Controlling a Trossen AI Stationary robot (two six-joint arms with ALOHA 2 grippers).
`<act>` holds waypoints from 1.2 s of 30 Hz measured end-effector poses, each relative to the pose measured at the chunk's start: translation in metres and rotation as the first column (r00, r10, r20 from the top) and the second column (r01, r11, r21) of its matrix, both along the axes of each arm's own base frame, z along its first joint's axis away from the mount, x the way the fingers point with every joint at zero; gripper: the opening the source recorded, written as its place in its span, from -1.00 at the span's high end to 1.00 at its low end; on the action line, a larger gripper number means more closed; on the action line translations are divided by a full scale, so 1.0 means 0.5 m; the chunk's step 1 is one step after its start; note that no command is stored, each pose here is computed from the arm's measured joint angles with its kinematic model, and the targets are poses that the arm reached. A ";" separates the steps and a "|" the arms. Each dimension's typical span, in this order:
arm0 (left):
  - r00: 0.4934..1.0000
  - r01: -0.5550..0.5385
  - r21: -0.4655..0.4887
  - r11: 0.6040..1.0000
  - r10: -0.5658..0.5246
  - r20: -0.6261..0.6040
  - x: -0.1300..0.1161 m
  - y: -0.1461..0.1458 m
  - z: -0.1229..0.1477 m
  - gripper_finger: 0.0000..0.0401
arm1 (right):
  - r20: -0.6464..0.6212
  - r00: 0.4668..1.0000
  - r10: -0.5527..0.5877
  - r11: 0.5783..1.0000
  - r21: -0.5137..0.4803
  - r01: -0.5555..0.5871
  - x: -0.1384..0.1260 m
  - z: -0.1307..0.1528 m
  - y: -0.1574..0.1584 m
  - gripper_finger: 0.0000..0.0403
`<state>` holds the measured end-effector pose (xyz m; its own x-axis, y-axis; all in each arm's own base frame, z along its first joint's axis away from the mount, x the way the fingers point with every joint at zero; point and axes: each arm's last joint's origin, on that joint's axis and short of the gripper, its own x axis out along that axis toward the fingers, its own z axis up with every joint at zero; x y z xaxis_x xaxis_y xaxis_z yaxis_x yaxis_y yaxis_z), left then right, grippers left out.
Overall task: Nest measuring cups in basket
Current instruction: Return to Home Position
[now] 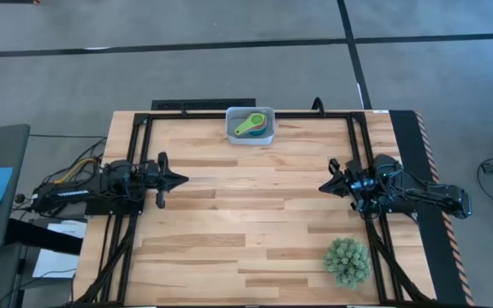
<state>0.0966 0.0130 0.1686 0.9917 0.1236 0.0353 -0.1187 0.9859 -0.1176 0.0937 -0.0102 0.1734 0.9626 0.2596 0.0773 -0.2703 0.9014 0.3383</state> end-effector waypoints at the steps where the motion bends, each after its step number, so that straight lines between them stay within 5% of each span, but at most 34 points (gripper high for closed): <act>1: 1.000 0.000 0.000 1.000 0.000 0.002 0.000 0.000 0.000 1.00 | -0.001 1.000 0.000 1.000 0.005 0.000 0.000 0.000 0.000 0.83; 36: 1.000 0.000 -0.002 1.000 0.000 0.001 0.000 0.000 0.000 1.00 | -0.001 1.000 -0.002 1.000 0.009 0.002 0.000 0.000 0.000 0.82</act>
